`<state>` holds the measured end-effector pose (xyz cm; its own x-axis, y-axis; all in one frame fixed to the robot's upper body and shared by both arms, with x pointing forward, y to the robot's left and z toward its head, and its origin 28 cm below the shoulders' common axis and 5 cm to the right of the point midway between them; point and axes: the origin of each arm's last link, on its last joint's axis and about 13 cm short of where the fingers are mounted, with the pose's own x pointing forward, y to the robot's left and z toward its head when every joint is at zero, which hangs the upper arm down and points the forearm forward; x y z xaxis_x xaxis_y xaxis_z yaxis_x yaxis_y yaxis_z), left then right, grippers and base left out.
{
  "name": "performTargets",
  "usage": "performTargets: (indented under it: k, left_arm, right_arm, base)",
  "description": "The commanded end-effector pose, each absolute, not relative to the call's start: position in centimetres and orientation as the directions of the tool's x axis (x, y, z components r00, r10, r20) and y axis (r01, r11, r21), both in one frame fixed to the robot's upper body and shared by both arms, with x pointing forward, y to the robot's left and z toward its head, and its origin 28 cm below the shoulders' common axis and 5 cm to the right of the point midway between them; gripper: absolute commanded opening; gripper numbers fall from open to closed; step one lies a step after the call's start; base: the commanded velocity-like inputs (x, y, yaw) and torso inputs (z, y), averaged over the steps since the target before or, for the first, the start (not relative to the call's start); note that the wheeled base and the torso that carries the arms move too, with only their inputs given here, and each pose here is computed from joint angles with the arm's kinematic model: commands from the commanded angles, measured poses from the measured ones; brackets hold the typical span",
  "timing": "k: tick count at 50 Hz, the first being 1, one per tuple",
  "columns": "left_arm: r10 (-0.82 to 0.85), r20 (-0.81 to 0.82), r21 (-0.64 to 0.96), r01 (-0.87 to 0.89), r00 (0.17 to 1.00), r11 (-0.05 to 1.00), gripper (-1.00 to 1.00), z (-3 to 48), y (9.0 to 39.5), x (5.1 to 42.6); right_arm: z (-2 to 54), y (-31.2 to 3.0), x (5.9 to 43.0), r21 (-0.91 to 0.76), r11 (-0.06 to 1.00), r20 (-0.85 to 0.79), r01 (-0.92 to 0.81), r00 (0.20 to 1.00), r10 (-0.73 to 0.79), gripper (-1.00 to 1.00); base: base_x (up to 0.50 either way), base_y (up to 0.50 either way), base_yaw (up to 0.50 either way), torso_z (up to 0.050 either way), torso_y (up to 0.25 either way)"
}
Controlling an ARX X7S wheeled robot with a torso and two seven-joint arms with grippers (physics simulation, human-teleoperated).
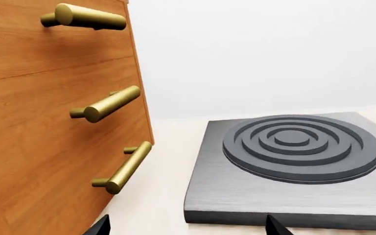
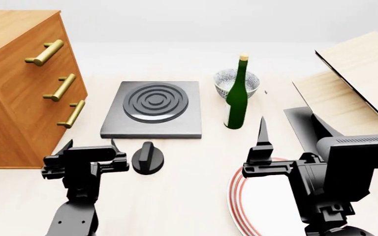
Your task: Turn on the stove.
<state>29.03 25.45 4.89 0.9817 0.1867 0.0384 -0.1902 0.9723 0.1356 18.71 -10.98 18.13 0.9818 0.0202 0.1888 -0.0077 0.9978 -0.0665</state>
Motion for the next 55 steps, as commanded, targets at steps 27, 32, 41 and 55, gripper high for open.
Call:
performTargets:
  k: [27, 32, 41, 55]
  left_arm:
    - [0.111, -0.014, 0.139, -0.108, 0.994, 0.984, 1.00, -0.1, 22.5, 30.5]
    - [0.089, -0.030, 0.122, -0.085, 0.996, 0.989, 1.00, -0.1, 21.6, 30.3]
    - [0.017, -0.141, 0.103, -0.003, 0.990, 0.995, 1.00, -1.1, 18.3, 29.1]
    - [-0.194, -0.063, 0.037, 0.197, 0.979, 0.980, 1.00, 4.2, 13.9, 27.4]
  right_arm:
    - [17.8, -11.1, 18.8, -0.063, 0.998, 0.182, -0.008, 0.983, 0.019, 1.00]
    - [17.6, -11.1, 18.9, -0.061, 0.998, 0.176, -0.005, 0.984, 0.016, 1.00]
    - [17.6, -11.3, 18.8, -0.053, 0.999, 0.178, 0.001, 0.984, 0.009, 1.00]
    - [17.7, -11.5, 18.8, -0.050, 0.999, 0.180, 0.007, 0.984, 0.002, 1.00]
  base:
    - [0.00, 0.00, 0.00, 0.000, 0.000]
    - [0.00, 0.00, 0.00, 0.000, 0.000]
    - [0.00, 0.00, 0.00, 0.000, 0.000]
    - [0.00, 0.00, 0.00, 0.000, 0.000]
